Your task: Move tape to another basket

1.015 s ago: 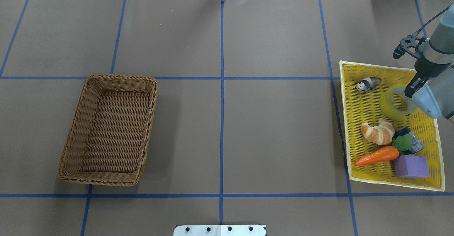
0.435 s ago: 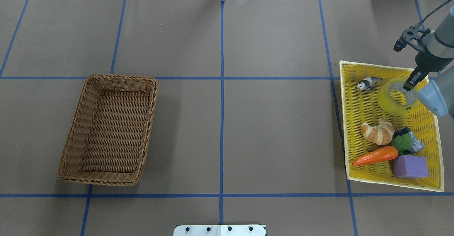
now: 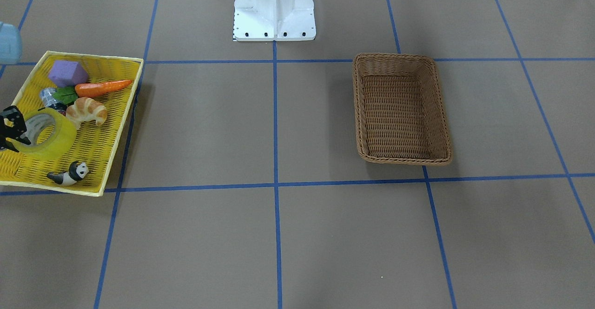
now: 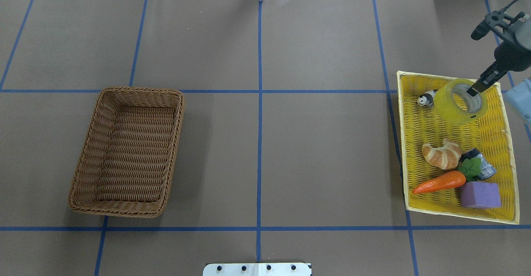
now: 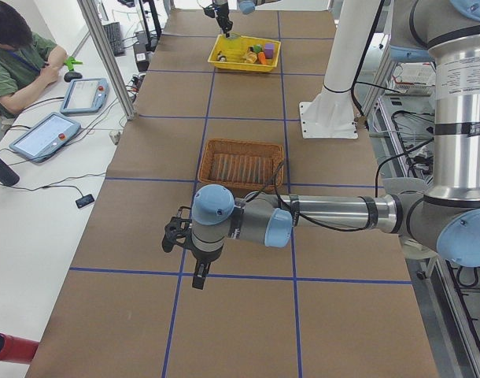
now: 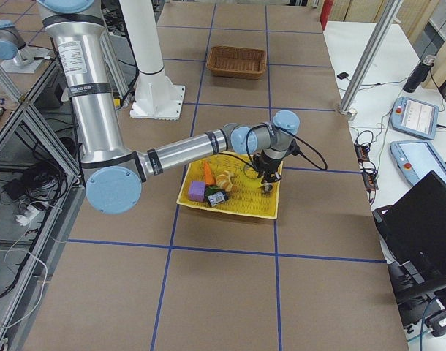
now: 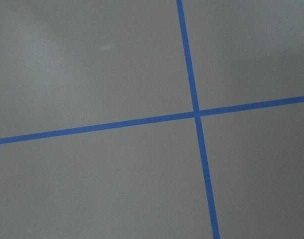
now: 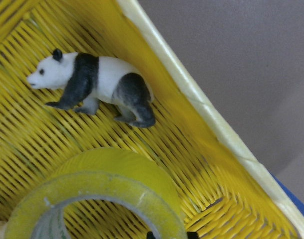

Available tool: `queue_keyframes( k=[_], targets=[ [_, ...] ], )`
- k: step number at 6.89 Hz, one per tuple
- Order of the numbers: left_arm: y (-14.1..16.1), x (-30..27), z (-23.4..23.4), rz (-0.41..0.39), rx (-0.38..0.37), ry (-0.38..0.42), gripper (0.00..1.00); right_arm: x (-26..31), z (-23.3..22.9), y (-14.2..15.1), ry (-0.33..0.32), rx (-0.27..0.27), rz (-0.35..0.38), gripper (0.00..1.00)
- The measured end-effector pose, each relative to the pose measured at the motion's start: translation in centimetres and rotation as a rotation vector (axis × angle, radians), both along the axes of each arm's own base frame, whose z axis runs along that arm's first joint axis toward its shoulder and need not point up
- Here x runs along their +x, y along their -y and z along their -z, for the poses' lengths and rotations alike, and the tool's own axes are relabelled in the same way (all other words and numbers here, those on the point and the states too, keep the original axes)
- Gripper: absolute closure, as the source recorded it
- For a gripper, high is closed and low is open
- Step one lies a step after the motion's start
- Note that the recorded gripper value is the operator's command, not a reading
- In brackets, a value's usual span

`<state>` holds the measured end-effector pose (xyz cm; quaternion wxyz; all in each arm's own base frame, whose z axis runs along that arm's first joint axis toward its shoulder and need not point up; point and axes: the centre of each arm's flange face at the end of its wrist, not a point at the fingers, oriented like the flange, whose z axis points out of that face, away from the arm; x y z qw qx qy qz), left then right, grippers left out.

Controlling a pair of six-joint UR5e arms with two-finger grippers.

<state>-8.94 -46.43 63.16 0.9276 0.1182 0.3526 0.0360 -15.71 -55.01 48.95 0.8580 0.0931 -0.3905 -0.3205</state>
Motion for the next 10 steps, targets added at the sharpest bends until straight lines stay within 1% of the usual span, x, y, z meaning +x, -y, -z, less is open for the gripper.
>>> queue_keyframes(
  k=[1,2,3,4,5,6,7,8,10],
  targets=[
    [0.3,0.1,0.6,0.000,0.049,0.002,0.02,0.0,3.4,0.1,0.047,-0.023,-0.063,1.00],
    [0.5,0.1,1.1,0.002,0.102,0.004,0.02,-0.8,7.0,0.1,0.093,-0.047,-0.143,1.00],
    [0.6,0.3,1.9,0.021,0.153,-0.010,0.02,-2.8,10.0,-0.3,0.157,-0.081,-0.228,1.00],
    [0.7,0.5,3.0,0.074,0.188,-0.051,0.02,-5.7,12.1,-1.3,0.241,-0.129,-0.306,1.00],
    [0.8,0.9,4.4,0.148,0.208,-0.106,0.02,-7.9,13.4,-2.4,0.322,-0.173,-0.357,1.00],
    [0.8,1.7,5.9,0.219,0.221,-0.170,0.02,-9.5,14.4,-3.4,0.387,-0.209,-0.385,1.00],
    [0.9,2.9,7.2,0.283,0.209,-0.244,0.02,-10.5,15.4,-4.3,0.438,-0.237,-0.404,1.00],
    [1.0,5.0,8.8,0.338,0.177,-0.337,0.02,-11.3,16.3,-5.2,0.495,-0.264,-0.425,1.00],
    [1.6,10.1,13.4,0.425,0.102,-0.574,0.02,-13.7,17.7,-7.4,0.642,-0.325,-0.485,1.00]
  ],
)
